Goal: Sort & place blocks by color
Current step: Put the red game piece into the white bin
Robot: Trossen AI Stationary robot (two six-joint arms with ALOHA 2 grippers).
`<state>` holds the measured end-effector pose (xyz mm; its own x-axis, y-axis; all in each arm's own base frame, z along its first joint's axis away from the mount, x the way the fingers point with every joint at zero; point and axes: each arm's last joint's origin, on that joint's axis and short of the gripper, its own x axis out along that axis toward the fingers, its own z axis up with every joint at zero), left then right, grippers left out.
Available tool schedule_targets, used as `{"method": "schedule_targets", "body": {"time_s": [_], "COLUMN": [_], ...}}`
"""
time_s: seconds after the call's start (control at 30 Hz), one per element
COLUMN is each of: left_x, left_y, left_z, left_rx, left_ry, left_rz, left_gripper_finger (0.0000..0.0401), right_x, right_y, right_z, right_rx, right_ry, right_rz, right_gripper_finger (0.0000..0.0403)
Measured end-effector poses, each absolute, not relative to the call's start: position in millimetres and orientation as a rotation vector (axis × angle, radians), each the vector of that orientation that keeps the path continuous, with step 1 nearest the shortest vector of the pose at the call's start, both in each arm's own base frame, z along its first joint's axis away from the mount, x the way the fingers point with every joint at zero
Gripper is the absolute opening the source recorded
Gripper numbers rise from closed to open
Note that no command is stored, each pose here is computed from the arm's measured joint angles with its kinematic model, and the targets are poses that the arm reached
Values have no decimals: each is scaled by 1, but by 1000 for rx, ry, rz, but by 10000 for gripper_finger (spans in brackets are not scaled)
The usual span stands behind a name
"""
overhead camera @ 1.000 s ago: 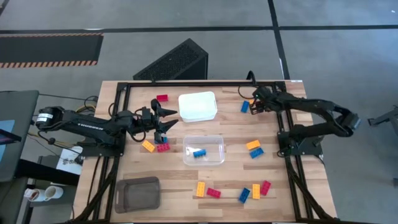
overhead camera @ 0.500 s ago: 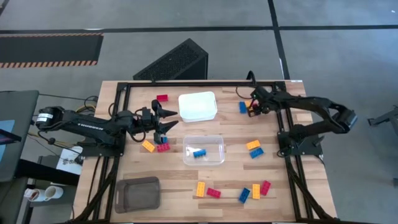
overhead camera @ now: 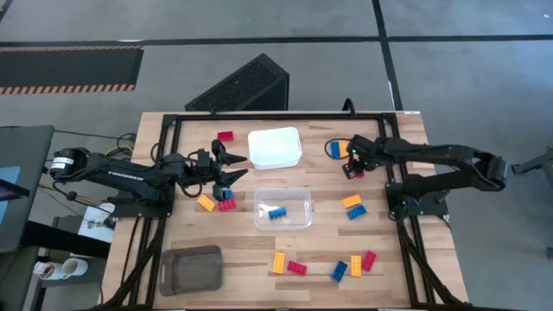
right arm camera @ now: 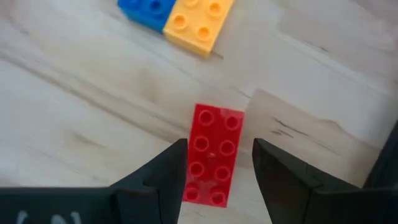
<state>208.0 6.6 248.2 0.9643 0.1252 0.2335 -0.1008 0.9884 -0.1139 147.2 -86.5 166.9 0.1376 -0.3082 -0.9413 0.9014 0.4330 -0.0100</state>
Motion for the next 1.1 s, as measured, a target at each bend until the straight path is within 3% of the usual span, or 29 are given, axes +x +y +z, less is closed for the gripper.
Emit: {"method": "schedule_targets", "body": {"time_s": [0.3,0.5,0.7,1.1], "left_x": [208,208,208,208], "left_y": [5,5,5,5], "left_z": [248,248,247,247], "left_rx": [-99,-99,-95,-99], "left_ry": [-237,-237,-232,-231], "left_rz": [89,85,86,91], "left_gripper_finger": [169,169,169,169], "right_x": [155,152,155,145], "right_y": [-82,-85,-80,-76], "right_z": [169,170,168,130], "right_rx": [620,536,562,641], "right_ry": [1059,1048,1073,1152], "right_rz": [-921,-1042,-967,-994], "right_gripper_finger": [212,243,270,286]}}
